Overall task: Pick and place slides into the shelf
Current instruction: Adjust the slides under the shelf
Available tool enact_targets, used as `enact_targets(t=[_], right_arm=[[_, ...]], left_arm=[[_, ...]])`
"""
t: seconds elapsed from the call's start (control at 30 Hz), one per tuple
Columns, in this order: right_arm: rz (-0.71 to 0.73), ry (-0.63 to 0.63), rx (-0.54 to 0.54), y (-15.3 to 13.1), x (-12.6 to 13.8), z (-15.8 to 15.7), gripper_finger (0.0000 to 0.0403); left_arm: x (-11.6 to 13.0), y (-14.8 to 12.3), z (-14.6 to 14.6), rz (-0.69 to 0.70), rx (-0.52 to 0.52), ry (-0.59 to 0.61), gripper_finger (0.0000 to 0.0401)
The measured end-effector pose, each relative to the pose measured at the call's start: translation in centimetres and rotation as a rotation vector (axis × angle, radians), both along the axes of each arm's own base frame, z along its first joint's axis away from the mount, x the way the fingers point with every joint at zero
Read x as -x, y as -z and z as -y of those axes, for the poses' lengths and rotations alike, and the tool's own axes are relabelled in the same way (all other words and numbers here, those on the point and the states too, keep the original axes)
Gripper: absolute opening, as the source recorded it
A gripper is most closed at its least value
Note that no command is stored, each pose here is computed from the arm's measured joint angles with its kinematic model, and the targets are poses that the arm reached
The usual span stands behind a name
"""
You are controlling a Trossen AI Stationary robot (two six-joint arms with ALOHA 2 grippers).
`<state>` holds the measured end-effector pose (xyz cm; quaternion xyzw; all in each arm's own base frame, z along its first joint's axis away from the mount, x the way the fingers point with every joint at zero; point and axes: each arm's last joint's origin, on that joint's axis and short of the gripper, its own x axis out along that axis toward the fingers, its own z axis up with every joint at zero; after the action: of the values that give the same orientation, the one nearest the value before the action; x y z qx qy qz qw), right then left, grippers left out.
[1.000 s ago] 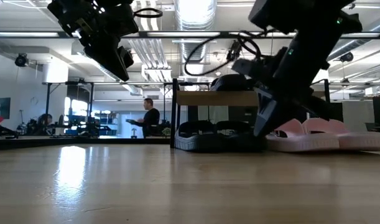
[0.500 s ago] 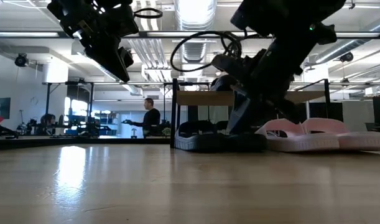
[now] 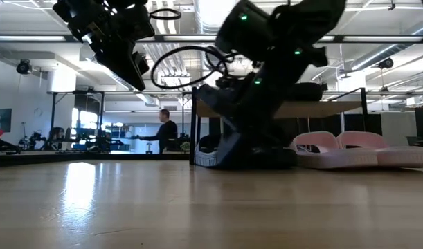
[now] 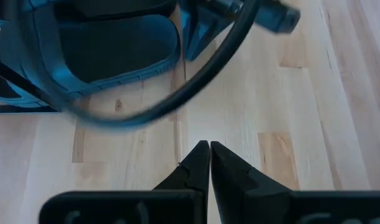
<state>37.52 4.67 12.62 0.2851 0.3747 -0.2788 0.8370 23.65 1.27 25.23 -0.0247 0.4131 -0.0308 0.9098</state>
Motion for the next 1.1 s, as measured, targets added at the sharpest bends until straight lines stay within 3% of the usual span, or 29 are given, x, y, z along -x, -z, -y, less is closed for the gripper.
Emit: enact_targets(t=[0.23, 0.43, 0.8, 1.1], right_arm=[[0.005, -0.063, 0.080, -0.8, -3.3, 1.7, 0.0013], [-0.054, -0.062, 0.051, -1.6, -3.6, 3.0, 0.0013], [-0.017, -0.116, -0.151, -6.2, -0.7, 2.3, 0.0013], [-0.254, 0.061, -0.302, -2.7, 4.9, 1.5, 0.0013]], left_arm=[[0.0, 0.0, 0.0, -0.002, 0.001, -0.001, 0.0000], [0.1, 0.0, 0.0, -0.008, 0.001, -0.001, 0.0000], [0.1, 0.1, 0.0, -0.011, -0.005, -0.006, 0.0000], [0.1, 0.2, -0.1, -0.013, -0.024, -0.012, 0.0000]])
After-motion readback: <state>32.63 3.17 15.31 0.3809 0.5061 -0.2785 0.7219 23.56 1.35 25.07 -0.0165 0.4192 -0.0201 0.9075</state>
